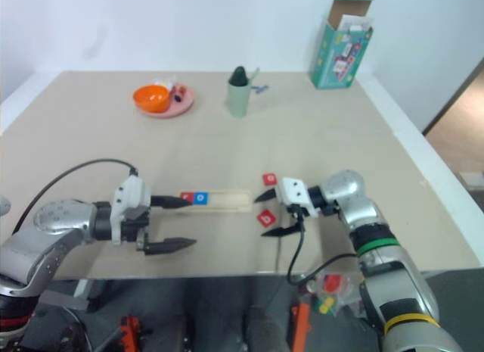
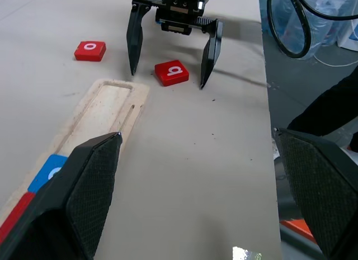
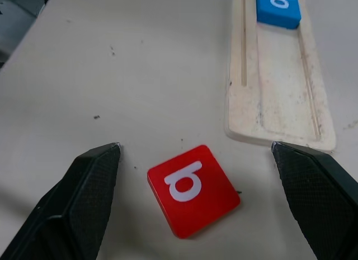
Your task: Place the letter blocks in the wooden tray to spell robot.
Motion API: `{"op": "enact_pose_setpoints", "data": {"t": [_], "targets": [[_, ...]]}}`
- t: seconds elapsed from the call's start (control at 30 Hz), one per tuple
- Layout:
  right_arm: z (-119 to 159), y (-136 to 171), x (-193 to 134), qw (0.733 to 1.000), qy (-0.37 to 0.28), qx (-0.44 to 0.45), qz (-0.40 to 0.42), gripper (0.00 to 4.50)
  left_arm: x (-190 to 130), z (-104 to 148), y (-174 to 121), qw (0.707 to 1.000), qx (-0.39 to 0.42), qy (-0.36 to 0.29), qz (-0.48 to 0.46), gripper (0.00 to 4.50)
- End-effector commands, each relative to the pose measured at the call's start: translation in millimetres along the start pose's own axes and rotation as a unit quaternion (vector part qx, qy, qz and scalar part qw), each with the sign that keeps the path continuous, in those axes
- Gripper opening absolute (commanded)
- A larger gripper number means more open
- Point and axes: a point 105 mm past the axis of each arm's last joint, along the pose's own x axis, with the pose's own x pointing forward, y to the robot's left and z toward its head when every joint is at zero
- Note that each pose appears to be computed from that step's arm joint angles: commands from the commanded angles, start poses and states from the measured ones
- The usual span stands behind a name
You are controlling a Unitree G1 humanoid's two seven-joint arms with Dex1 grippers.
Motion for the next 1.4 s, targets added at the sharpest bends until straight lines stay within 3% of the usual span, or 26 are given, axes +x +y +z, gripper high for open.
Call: {"op": "enact_pose_setpoints", "data": {"t": [0.03, 0.07, 0.2, 0.47, 0.9, 1.0, 1.17, 1.23, 1.4], "targets": [[2.6, -2.8, -4.9, 1.000, 0.008, -0.021, 0.015, 4.50, -2.4, 9.7, -1.8, 1.000, 0.022, -0.006, 0.005, 4.49], [1.9, -3.1, -5.0, 1.000, 0.008, -0.021, 0.015, 4.50, -2.1, 9.0, -1.8, 1.000, 0.022, -0.004, 0.005, 4.49], [0.8, -3.4, -5.4, 1.000, 0.008, -0.022, 0.017, 3.49, -0.3, 7.2, -2.3, 1.000, 0.023, 0.000, 0.005, 4.50], [0.9, 4.0, -7.5, 1.000, -0.002, -0.015, 0.021, 0.67, 2.7, 4.6, -5.9, 1.000, 0.023, 0.005, -0.002, 4.50], [11.6, 7.3, -16.2, 1.000, -0.012, 0.019, 0.014, 0.67, 5.2, 1.9, -4.8, 1.000, 0.027, 0.010, -0.010, 4.50], [17.5, -0.7, -23.1, 0.999, -0.026, 0.041, -0.013, 1.48, 4.4, 1.3, -3.5, 1.000, 0.026, 0.009, -0.008, 4.50], [37.9, -25.3, -35.5, 0.985, -0.089, 0.101, -0.108, 3.26, 3.4, 0.3, -3.6, 1.000, 0.024, 0.009, -0.005, 4.50], [46.8, -22.2, -36.1, 0.979, -0.104, 0.116, -0.129, 3.89, 2.3, -0.9, -4.1, 1.000, 0.023, 0.012, -0.002, 4.50], [56.4, -5.9, -26.2, 0.958, -0.108, 0.163, -0.209, 3.89, 1.2, -2.0, -5.6, 1.000, 0.023, 0.010, 0.010, 4.50]]}}
